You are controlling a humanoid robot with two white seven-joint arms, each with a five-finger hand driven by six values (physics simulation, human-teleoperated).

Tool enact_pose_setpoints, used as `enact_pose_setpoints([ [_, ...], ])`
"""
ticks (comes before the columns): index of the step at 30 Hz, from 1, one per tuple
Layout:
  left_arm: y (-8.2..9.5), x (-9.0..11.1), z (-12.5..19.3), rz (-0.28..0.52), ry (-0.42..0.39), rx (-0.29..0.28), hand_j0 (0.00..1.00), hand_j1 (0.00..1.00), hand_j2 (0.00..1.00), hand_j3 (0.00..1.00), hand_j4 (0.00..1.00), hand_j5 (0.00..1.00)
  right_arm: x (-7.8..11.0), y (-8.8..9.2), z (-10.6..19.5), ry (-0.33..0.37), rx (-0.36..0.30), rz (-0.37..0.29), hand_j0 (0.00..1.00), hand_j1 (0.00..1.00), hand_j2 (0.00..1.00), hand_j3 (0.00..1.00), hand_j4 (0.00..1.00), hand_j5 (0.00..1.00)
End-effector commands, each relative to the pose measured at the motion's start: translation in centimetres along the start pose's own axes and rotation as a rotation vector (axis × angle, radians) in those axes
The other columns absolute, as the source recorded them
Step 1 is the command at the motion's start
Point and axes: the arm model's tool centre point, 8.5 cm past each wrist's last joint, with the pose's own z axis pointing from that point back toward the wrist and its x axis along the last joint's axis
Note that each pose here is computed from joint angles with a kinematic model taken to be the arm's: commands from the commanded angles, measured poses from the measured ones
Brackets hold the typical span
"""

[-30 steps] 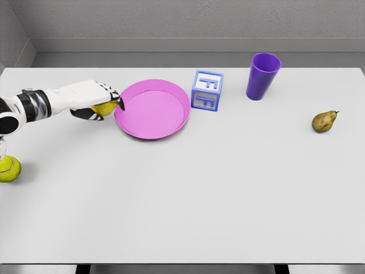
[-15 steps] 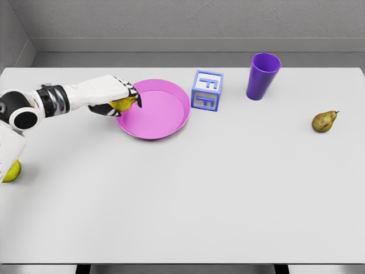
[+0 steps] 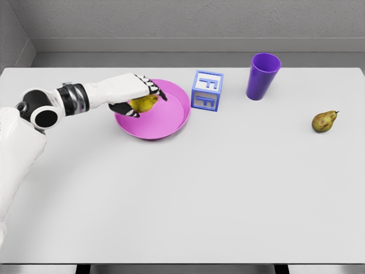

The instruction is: Put the lemon on the plate with left arm

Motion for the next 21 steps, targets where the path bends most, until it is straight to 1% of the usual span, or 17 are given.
enact_pose_setpoints([
  [1, 0.1, 0.1, -0.1, 0.009, -0.005, 0.008, 1.00, 1.00, 1.00, 1.00, 1.00, 1.00, 0.0, 0.0, 0.0, 0.000, 0.000, 0.000, 1.00, 1.00, 1.00, 1.00, 1.00, 1.00],
  [6, 0.5, -0.4, 0.5, 0.010, 0.007, 0.019, 1.00, 1.00, 1.00, 1.00, 1.00, 1.00, 0.0, 0.0, 0.0, 0.001, 0.000, -0.001, 1.00, 1.00, 1.00, 1.00, 1.00, 1.00],
  [7, 1.2, -1.4, 1.8, 0.002, 0.039, 0.030, 1.00, 1.00, 1.00, 1.00, 1.00, 1.00, 0.0, 0.0, 0.0, 0.000, 0.000, 0.000, 1.00, 1.00, 1.00, 1.00, 1.00, 1.00],
  [8, 2.1, -2.5, 3.3, 0.007, 0.076, 0.066, 1.00, 1.00, 1.00, 1.00, 1.00, 1.00, 0.0, 0.0, 0.0, 0.000, 0.001, 0.000, 1.00, 1.00, 1.00, 1.00, 1.00, 1.00],
  [9, 2.4, -3.9, 5.4, 0.018, 0.126, 0.097, 1.00, 1.00, 1.00, 1.00, 1.00, 1.00, 0.0, 0.0, 0.0, 0.001, 0.001, 0.000, 1.00, 1.00, 1.00, 1.00, 1.00, 1.00],
  [10, 2.9, -5.4, 8.1, 0.018, 0.182, 0.113, 1.00, 1.00, 1.00, 1.00, 1.00, 1.00, 0.0, 0.0, 0.0, 0.000, 0.000, -0.001, 1.00, 1.00, 1.00, 1.00, 1.00, 1.00],
  [11, 2.7, -6.3, 9.9, 0.028, 0.218, 0.121, 1.00, 1.00, 1.00, 1.00, 1.00, 1.00, 0.0, 0.0, 0.0, 0.001, 0.000, 0.000, 1.00, 1.00, 1.00, 1.00, 1.00, 1.00],
  [12, 2.2, -7.5, 12.6, 0.072, 0.256, 0.154, 1.00, 1.00, 1.00, 1.00, 1.00, 1.00, 0.0, 0.0, 0.0, 0.001, 0.000, 0.000, 1.00, 1.00, 1.00, 1.00, 1.00, 1.00],
  [13, 1.1, -8.3, 15.0, 0.109, 0.295, 0.175, 1.00, 1.00, 1.00, 1.00, 1.00, 1.00, 0.0, 0.0, 0.0, 0.000, 0.000, -0.001, 1.00, 1.00, 1.00, 1.00, 1.00, 1.00],
  [14, -0.1, -8.6, 16.3, 0.130, 0.322, 0.169, 1.00, 1.00, 1.00, 1.00, 1.00, 1.00, 0.0, 0.0, 0.0, 0.000, 0.000, 0.000, 1.00, 1.00, 1.00, 1.00, 1.00, 1.00],
  [16, -1.8, -8.9, 17.8, 0.162, 0.356, 0.165, 1.00, 1.00, 1.00, 1.00, 1.00, 1.00, 0.0, 0.0, 0.0, 0.000, 0.000, 0.000, 1.00, 1.00, 1.00, 1.00, 1.00, 1.00],
  [17, -2.4, -9.1, 18.5, 0.175, 0.371, 0.171, 1.00, 1.00, 1.00, 1.00, 1.00, 1.00, 0.0, 0.0, 0.0, 0.000, 0.000, 0.000, 1.00, 1.00, 1.00, 1.00, 1.00, 1.00],
  [21, -2.5, -9.0, 18.6, 0.176, 0.372, 0.174, 1.00, 1.00, 1.00, 1.00, 1.00, 1.00, 0.0, 0.0, 0.0, 0.001, 0.000, 0.000, 1.00, 1.00, 1.00, 1.00, 1.00, 1.00],
])
